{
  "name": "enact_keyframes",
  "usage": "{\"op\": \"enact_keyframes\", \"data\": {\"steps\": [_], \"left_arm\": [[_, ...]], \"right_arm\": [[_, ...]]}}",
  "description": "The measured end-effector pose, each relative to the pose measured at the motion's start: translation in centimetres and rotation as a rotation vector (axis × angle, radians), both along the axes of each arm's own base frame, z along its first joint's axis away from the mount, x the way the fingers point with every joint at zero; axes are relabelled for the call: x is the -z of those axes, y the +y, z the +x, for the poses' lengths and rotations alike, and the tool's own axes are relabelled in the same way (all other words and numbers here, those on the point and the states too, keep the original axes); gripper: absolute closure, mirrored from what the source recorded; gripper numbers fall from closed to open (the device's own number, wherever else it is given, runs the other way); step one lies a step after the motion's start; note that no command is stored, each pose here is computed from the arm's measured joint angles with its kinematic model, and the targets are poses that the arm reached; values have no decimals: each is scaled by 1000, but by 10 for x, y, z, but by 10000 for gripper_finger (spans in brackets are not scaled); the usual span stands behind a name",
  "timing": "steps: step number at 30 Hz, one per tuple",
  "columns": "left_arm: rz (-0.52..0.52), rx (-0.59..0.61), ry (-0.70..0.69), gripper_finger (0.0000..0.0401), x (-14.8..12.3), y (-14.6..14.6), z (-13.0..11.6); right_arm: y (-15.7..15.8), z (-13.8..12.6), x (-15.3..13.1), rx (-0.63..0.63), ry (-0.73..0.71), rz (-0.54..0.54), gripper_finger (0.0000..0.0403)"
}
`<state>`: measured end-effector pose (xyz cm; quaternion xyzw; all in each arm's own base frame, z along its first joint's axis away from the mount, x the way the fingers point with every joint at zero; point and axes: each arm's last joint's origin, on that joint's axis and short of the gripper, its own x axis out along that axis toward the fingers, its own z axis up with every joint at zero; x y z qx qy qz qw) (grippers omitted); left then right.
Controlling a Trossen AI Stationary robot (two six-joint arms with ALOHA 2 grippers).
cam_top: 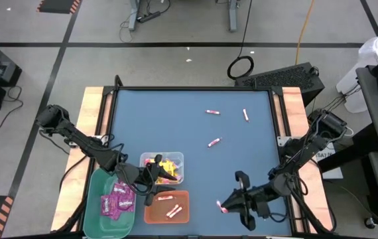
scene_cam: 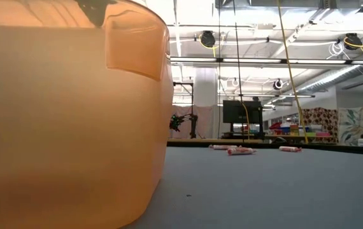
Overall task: Sort candy
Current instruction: Put the red candy into the orange bin
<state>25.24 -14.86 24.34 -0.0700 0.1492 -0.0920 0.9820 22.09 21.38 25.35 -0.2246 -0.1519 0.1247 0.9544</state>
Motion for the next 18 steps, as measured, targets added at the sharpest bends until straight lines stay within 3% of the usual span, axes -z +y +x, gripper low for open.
{"op": "enact_keyframes", "data": {"steps": [10,14,18], "left_arm": [[-1,0,0,228,0,0,0],[-5,-2,-4,228,0,0,0],[-18,-24,-43,228,-4,0,1]], "right_arm": [[-1,0,-1,26,30,104,367],[-3,1,-1,3,56,214,367],[-7,3,-6,-17,55,391,367]]}}
